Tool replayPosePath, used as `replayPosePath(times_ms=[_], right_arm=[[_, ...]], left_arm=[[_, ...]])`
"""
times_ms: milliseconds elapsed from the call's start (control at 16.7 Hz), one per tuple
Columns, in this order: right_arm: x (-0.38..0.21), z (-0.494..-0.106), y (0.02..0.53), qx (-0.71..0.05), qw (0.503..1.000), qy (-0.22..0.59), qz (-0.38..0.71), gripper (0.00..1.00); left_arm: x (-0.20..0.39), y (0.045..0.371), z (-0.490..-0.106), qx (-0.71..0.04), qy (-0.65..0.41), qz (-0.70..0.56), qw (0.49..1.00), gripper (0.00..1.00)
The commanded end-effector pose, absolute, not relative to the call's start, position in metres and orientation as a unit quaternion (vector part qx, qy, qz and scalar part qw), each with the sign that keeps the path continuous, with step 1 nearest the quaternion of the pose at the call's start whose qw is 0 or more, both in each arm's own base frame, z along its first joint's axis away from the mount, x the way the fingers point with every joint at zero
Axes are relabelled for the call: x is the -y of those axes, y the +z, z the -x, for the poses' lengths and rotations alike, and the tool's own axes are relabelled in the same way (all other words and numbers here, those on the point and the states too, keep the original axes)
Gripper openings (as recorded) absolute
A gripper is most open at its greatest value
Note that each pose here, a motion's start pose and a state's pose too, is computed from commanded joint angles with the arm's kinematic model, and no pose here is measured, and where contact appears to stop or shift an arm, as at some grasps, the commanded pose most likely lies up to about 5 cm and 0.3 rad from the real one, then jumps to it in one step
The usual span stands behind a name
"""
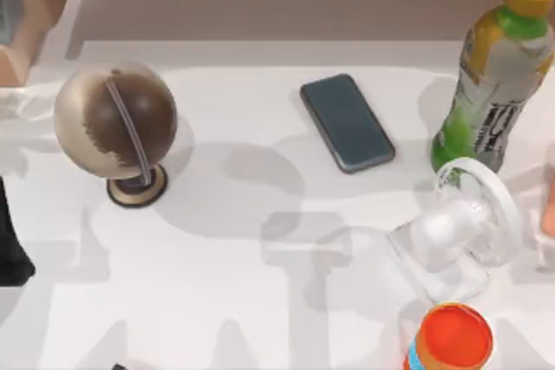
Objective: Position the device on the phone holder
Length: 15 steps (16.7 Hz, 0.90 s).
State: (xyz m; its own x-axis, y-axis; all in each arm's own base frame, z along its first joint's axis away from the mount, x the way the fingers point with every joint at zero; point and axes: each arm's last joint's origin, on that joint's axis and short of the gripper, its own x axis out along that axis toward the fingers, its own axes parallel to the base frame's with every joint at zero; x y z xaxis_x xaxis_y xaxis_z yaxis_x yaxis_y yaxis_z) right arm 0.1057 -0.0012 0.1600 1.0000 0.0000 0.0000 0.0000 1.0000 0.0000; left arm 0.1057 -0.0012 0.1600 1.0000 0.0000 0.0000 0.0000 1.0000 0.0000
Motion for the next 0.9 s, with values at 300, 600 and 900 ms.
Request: replayPosePath(times_ms=[300,600,900], right_arm=[[0.0,-0.106,0.172,-0.011,1.0,0.005,0.0,1.0],[-0.005,-0.114,0.237,-0.063,0.998,0.027,0.001,1.0],[-0.02,-0.16,0.325,-0.149,0.987,0.058,0.006,1.0]], left_arm=[[0.001,0.16,-0.106,0.0,0.0,0.0,1.0,1.0],[0.001,0.16,-0.106,0.0,0.0,0.0,1.0,1.0],[0.001,0.16,-0.106,0.0,0.0,0.0,1.0,1.0]])
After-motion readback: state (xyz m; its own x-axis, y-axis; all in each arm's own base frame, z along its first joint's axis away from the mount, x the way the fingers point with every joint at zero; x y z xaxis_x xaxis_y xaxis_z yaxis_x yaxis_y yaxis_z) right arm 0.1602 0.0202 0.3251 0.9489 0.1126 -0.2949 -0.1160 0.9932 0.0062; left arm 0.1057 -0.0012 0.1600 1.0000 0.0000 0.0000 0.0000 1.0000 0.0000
